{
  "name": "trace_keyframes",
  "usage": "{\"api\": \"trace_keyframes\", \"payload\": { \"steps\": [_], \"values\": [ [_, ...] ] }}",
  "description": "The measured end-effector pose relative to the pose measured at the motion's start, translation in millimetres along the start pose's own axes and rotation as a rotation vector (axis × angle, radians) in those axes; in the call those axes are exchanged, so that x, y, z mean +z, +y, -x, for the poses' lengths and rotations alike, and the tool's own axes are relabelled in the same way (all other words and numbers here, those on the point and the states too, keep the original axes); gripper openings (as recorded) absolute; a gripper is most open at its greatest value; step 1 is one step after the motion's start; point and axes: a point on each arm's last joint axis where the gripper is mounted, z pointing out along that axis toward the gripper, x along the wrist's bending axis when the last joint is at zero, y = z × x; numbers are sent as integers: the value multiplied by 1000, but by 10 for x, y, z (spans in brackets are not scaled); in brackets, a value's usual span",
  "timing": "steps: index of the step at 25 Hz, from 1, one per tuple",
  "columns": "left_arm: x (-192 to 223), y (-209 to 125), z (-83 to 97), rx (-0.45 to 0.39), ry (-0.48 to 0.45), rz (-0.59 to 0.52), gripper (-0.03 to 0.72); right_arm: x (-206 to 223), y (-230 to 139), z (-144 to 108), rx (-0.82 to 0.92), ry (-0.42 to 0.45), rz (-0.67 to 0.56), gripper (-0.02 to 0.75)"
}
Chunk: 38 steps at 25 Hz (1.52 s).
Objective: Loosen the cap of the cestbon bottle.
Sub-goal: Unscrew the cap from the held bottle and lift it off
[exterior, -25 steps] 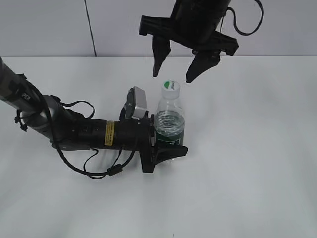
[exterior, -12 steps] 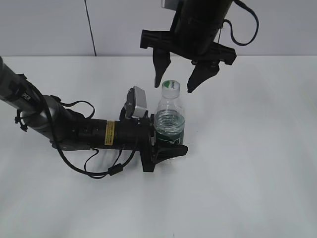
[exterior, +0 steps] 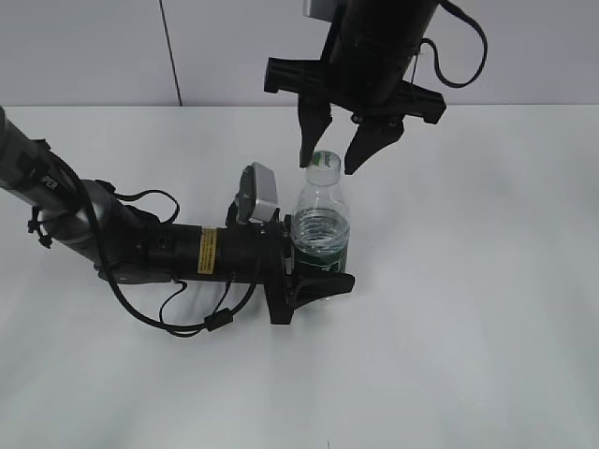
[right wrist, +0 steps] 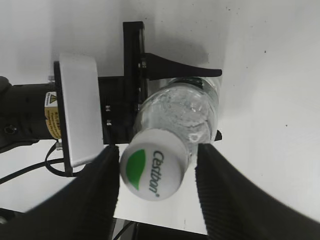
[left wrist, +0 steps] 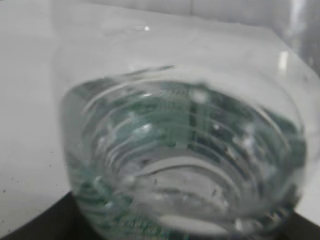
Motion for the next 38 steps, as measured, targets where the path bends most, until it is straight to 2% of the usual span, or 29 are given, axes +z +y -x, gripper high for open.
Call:
{"api": "trace_keyframes", "payload": {
  "steps": [7, 11, 21, 38],
  "values": [
    [0, -1, 0, 0, 0, -1, 427, 0, -1, -2, 1, 2, -1, 347],
    [0, -1, 0, 0, 0, -1, 427, 0, -2, -4, -1, 4, -2, 298],
    [3, -1, 1, 0, 1, -1, 427, 0, -2, -6, -59, 6, -2, 294],
    [4, 0, 4, 7, -5, -3, 427, 0, -5, -11, -736, 13, 0, 291]
  ]
}}
